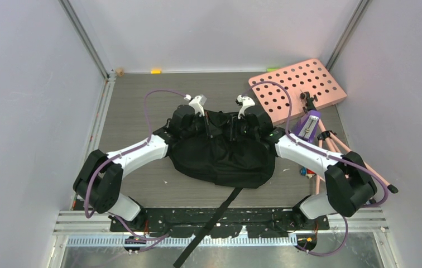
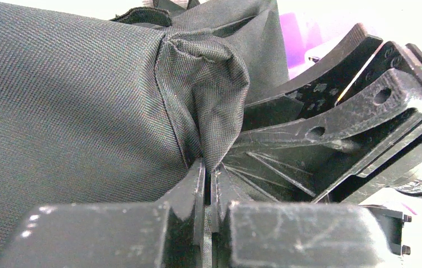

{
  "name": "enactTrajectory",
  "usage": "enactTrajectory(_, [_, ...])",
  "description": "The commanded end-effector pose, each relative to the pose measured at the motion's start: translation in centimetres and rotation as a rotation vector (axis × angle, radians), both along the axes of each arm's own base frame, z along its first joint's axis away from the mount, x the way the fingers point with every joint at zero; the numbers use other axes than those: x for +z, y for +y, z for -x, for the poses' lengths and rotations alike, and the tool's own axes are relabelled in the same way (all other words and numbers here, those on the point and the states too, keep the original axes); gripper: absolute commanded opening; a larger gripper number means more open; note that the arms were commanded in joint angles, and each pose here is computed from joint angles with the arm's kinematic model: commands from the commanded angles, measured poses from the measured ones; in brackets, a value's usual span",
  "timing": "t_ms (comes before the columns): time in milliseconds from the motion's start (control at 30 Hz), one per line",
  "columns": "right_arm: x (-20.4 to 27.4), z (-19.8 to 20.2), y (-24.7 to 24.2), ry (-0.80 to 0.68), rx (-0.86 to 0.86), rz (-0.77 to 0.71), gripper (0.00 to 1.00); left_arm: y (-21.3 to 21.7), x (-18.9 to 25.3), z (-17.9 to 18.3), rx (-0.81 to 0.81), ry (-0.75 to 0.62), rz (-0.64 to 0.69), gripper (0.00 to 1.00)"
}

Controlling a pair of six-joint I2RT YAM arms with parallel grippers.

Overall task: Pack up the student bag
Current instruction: Unzip the student bag at the center of the board.

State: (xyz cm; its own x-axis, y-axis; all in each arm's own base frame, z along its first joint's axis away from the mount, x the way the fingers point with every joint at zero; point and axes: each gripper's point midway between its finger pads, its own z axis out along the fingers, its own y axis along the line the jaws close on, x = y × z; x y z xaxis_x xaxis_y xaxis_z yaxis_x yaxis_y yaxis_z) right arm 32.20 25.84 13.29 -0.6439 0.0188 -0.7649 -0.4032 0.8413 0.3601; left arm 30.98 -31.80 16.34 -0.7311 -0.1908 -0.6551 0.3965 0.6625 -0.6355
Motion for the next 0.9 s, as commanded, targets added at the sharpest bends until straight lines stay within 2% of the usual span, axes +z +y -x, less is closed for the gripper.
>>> enactTrajectory(0, [3.3, -2.2, 1.3, -0.121, 0.025, -0.044, 0.37, -0.8, 1.2, 0.4, -0.035, 0.015, 0.032, 0.0])
enactTrajectory(33, [3.1, -2.3, 1.4, -0.122, 0.031, -0.039, 0.34, -0.9, 1.1, 0.4, -0.037, 0.017, 0.032, 0.0])
enactTrajectory(133, [2.6, -2.2, 1.6, -0.112, 0.053, -0.023, 0.08, -0.9, 1.2, 0.4, -0.041, 0.017, 0.036, 0.0])
enactTrajectory(200, [2.7, -2.0, 1.5, -0.107, 0.06, -0.017, 0.01, -0.4, 1.5, 0.1, -0.029, 0.015, 0.032, 0.03])
enactTrajectory(333, [3.5, -1.0, 1.0, -0.111, 0.061, -0.029, 0.0, 0.8, 2.8, -0.7, 0.012, -0.031, -0.023, 0.44])
enactTrajectory(400, [3.9, -0.4, 0.8, -0.112, 0.062, -0.04, 0.0, 1.4, 3.3, -1.1, 0.03, -0.05, -0.063, 0.59])
enactTrajectory(467, [4.0, 0.1, 0.5, -0.109, 0.063, -0.049, 0.0, 1.6, 4.1, -1.8, 0.044, -0.076, -0.091, 0.67])
enactTrajectory(533, [4.3, 0.4, 0.4, -0.11, 0.063, -0.058, 0.01, 1.6, 4.5, -2.6, 0.05, -0.094, -0.113, 0.7])
enactTrajectory(667, [4.4, 0.8, 0.4, -0.105, 0.066, -0.071, 0.0, 1.4, 4.2, -4.9, 0.098, -0.102, -0.164, 0.69])
enactTrajectory(867, [4.0, 1.0, 0.4, -0.095, 0.069, -0.07, 0.0, -0.4, 5.2, -7.0, 0.095, -0.139, -0.14, 0.69])
